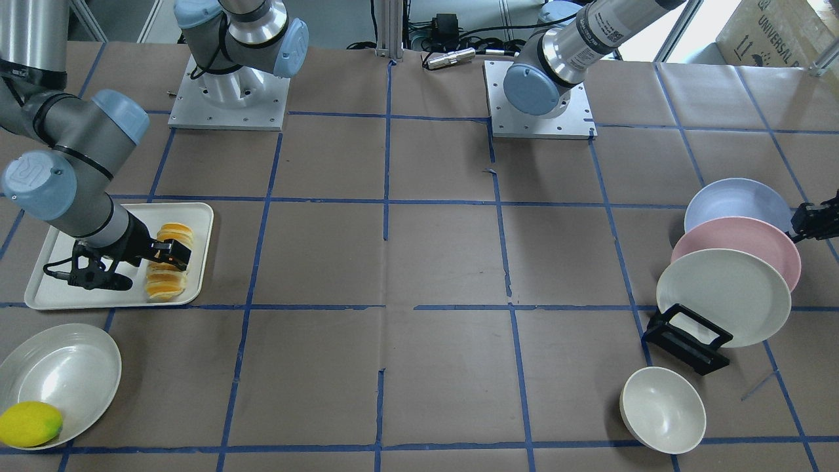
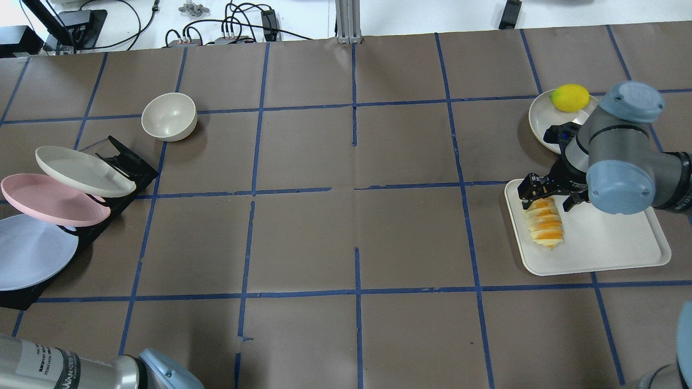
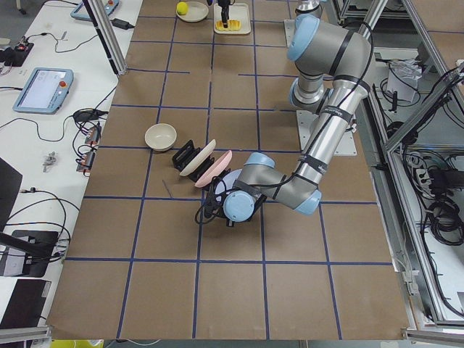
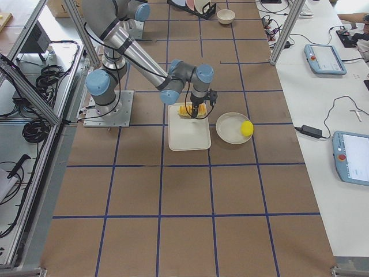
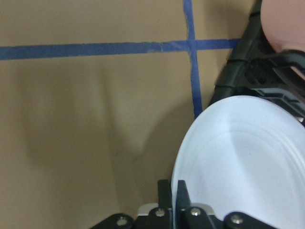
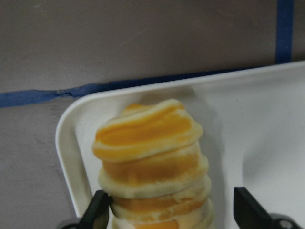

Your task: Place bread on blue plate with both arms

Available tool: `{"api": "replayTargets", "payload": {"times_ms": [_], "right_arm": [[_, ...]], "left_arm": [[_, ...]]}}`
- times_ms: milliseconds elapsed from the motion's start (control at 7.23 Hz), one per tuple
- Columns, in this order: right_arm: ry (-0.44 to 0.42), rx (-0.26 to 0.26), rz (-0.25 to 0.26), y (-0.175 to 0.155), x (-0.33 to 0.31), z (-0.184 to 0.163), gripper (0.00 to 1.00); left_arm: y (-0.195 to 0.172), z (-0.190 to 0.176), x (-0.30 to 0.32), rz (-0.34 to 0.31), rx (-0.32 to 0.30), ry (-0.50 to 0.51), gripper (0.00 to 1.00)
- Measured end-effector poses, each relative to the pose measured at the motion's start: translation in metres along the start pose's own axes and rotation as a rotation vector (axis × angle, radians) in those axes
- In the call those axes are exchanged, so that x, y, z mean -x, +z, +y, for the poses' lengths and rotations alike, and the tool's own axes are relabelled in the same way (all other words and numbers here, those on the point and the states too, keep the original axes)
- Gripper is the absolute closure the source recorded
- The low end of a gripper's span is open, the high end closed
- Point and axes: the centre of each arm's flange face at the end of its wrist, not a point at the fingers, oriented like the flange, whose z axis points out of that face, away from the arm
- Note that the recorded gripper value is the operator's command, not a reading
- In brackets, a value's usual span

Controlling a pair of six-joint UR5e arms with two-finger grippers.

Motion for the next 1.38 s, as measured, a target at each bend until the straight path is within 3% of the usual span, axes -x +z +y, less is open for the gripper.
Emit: {"api": "replayTargets", "payload": {"times_ms": [553, 830, 968, 1245, 1383], "right_arm": [[0.011, -0.009, 0.006, -0.003, 0.018, 0.0, 0.07], [-0.016, -0.006, 0.012, -0.002, 0.016, -0.001, 0.05], [-0.037, -0.004, 0.016, -0.002, 0.014, -0.001, 0.08], [-0.057, 0.001, 0.018, 0.001, 0.013, -0.001, 0.39], [-0.066, 0.004, 0.019, 0.002, 0.013, -0.001, 0.52]], "left_arm": [[-0.111, 0.027, -0.115, 0.047, 0.039, -0.018, 1.0], [-0.146, 0.043, -0.18, 0.074, 0.049, -0.055, 1.0], [-0.147, 0.044, -0.208, 0.09, 0.04, -0.107, 1.0], [-0.1, 0.01, -0.272, 0.116, 0.053, -0.136, 1.0], [-0.062, -0.014, -0.315, 0.09, 0.071, -0.146, 1.0]]}}
